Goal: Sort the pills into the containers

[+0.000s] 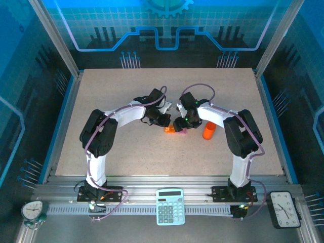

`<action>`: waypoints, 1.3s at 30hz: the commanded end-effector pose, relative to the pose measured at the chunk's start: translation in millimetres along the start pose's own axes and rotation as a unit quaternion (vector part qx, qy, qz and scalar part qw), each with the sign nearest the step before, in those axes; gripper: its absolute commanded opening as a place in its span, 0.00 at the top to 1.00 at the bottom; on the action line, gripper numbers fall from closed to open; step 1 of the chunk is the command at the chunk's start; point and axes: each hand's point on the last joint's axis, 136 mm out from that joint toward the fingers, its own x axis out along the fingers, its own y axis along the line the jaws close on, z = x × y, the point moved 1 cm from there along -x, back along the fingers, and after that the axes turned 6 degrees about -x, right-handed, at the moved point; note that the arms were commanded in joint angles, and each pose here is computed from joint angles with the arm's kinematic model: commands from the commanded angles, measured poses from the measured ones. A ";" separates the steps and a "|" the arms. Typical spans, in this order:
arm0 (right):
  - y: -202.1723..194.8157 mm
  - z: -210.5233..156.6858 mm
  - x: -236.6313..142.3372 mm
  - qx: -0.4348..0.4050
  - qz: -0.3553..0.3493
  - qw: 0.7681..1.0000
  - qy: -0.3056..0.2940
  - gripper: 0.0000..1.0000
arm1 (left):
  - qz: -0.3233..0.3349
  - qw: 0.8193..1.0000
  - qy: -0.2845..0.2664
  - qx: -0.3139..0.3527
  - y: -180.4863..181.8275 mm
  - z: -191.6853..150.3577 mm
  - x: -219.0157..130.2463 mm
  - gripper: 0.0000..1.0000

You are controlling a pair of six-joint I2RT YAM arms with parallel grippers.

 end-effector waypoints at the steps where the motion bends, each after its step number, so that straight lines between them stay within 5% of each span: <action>1: -3.4 -17.8 21.6 0.008 -0.010 0.999 0.034 0.30 | 0.004 1.000 0.009 -0.004 -4.3 -10.9 -8.4 1.00; 39: -5.8 -22.0 25.5 0.010 -0.010 0.999 0.042 0.30 | 0.048 0.996 0.077 -0.024 27.5 -49.5 33.2 1.00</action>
